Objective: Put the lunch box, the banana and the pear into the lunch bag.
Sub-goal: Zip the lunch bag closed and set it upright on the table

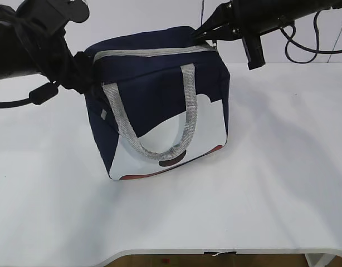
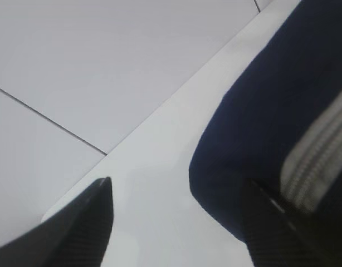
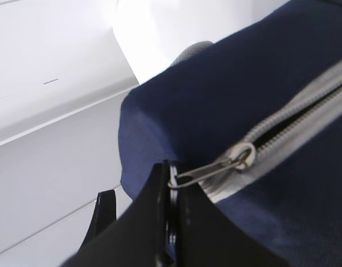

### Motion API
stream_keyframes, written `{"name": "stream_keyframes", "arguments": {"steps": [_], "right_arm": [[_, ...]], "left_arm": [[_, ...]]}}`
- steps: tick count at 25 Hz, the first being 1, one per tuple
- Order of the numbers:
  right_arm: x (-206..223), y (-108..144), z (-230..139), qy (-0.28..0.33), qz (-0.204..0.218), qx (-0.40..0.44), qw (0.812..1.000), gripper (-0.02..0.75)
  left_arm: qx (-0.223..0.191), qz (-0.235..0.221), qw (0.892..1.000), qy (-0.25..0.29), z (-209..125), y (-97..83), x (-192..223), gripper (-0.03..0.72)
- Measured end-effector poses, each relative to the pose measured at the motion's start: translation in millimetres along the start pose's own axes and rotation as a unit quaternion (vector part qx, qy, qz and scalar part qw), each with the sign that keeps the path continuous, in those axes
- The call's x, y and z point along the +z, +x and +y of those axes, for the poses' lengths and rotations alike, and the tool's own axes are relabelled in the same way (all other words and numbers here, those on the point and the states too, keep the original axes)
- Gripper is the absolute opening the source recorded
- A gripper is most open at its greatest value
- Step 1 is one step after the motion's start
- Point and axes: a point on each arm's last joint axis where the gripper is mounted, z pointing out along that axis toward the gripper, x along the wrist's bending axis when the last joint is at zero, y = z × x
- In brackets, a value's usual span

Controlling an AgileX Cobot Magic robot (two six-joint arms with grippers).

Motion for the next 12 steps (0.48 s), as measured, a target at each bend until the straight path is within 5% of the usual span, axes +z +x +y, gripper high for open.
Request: {"name": "stream_keyframes", "arguments": {"steps": [6,12], "right_arm": [[0,1,1,-0.004,0.009,0.007,1.000,0.006],[0,2,2,-0.012,0.016,0.008,1.000,0.006]], "left_arm": [[0.016,0.001,1.000,-0.009,5,6.5,-10,0.540],[-0.026,-0.026,0.998,-0.046,17,15.0,-31,0.540]]}}
